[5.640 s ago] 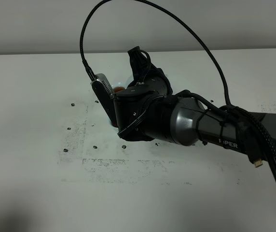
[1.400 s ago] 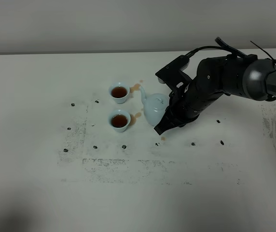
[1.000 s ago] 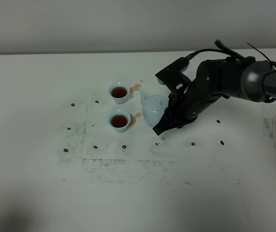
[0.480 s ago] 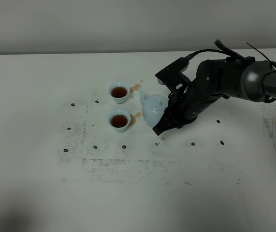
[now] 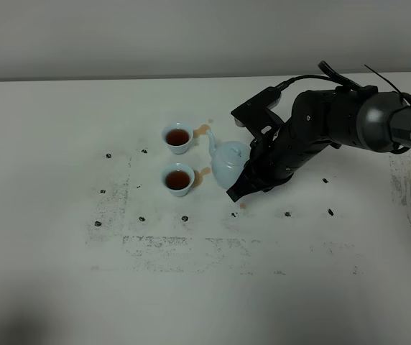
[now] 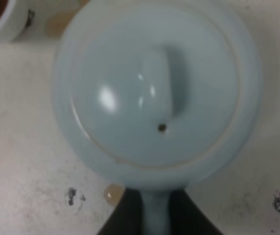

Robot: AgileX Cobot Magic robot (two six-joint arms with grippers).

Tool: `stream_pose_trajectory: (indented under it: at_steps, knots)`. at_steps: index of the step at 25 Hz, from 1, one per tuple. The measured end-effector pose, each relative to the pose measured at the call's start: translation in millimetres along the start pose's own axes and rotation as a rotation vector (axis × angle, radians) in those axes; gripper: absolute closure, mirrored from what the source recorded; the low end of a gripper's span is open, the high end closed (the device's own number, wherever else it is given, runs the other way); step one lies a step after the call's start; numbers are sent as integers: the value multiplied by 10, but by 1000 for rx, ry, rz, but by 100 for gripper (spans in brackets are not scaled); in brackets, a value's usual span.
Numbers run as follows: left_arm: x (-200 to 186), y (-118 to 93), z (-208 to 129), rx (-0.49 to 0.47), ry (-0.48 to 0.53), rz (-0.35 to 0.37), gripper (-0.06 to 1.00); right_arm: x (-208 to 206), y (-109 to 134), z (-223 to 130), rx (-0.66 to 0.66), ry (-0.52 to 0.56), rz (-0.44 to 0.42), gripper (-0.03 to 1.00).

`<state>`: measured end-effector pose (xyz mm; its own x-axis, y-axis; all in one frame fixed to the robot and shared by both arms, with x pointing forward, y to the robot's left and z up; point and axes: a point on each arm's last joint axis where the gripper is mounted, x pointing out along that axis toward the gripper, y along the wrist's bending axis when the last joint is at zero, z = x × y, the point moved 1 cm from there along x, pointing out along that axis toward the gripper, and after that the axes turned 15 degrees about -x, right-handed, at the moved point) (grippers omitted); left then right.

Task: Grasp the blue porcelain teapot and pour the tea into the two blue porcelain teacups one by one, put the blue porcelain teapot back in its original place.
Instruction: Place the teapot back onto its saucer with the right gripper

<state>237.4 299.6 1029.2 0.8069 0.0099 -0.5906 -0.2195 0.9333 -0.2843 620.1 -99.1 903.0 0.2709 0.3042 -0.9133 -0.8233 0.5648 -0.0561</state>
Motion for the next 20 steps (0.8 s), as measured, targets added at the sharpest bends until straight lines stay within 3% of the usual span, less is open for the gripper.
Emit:
stream_pose_trajectory:
  at_steps: [7, 20]
  knots:
    - [0, 0, 0, 0, 0, 0, 22, -1, 6, -5, 0, 6, 6, 87]
    - [0, 0, 0, 0, 0, 0, 22, -1, 9, -8, 6, 10, 9, 36]
